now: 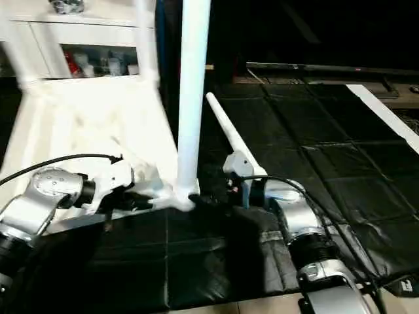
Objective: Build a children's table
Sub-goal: Rotate leg to tighten
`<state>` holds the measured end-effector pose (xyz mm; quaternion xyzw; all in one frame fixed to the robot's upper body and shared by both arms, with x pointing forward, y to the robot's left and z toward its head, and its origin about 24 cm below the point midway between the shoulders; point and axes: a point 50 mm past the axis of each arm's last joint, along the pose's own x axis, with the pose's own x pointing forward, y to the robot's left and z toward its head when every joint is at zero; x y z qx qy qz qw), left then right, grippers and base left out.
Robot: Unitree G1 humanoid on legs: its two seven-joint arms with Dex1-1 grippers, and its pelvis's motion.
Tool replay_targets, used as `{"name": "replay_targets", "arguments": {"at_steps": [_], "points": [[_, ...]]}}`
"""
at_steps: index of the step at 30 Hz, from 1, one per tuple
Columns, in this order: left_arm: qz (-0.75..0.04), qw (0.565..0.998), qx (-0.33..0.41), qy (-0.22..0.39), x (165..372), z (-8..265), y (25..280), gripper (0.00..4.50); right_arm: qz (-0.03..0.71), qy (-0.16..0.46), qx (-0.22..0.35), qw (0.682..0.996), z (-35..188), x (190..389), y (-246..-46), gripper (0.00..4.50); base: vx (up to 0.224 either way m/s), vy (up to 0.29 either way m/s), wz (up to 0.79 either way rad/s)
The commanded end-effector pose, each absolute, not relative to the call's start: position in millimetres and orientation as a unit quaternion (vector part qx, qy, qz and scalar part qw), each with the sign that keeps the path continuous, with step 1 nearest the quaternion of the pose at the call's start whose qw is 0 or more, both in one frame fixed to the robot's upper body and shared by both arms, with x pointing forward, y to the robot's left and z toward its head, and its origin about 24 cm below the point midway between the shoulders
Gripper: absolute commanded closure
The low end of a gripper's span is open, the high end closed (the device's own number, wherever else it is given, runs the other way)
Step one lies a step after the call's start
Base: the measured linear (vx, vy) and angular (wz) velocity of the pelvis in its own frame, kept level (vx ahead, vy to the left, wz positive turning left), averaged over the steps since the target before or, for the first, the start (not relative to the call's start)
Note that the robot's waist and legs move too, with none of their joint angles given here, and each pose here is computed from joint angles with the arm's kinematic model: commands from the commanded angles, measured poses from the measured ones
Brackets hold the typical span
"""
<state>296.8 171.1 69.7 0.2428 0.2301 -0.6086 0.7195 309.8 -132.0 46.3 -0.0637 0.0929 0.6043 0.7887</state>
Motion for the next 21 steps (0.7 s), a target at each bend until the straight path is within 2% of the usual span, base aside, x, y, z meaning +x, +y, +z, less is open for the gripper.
{"name": "replay_targets", "arguments": {"at_steps": [1, 6, 9, 11, 13, 16, 19, 21], "points": [[-0.655, 0.678, 0.259, 0.212, 294.9, 73.1, 154.6, 4.5, 0.628, 0.086, -0.084, 0.769, 49.9, 307.7, -129.3, 0.05, 0.0, 0.0, 0.0], [-0.68, 0.651, 0.271, 0.203, 293.9, 72.7, 148.6, 4.5, 0.672, 0.108, -0.108, 0.725, 44.8, 301.1, -123.6, 0.05, 0.0, 0.0, 0.0], [-0.688, 0.639, 0.278, 0.203, 292.5, 72.1, 148.0, 4.5, 0.677, 0.112, -0.104, 0.72, 44.6, 301.6, -122.3, 0.05, 0.0, 0.0, 0.0], [-0.691, 0.634, 0.281, 0.203, 292.2, 71.7, 148.5, 4.5, 0.678, 0.113, -0.097, 0.72, 45.4, 302.6, -122.5, 0.41, 0.0, 0.0, 0.0], [-0.694, 0.629, 0.284, 0.204, 292.2, 71.7, 149.6, 4.5, 0.686, 0.116, -0.088, 0.713, 46.3, 302.6, -123.6, 0.44, 0.0, 0.0, 0.0], [-0.695, 0.627, 0.286, 0.205, 293.0, 72.3, 151.3, 4.5, 0.697, 0.121, -0.069, 0.704, 47.4, 300.7, -125.6, 0.82, 0.0, 0.0, 0.0], [-0.695, 0.626, 0.286, 0.206, 293.6, 72.2, 152.6, 4.5, 0.702, 0.124, -0.063, 0.698, 47.6, 299.4, -127.1, 0.91, 0.0, 0.0, 0.0], [-0.696, 0.626, 0.286, 0.207, 293.9, 72.1, 153.4, 4.5, 0.705, 0.127, -0.06, 0.695, 47.6, 298.5, -128.0, 1.29, 0.0, 0.0, 0.0]]}}
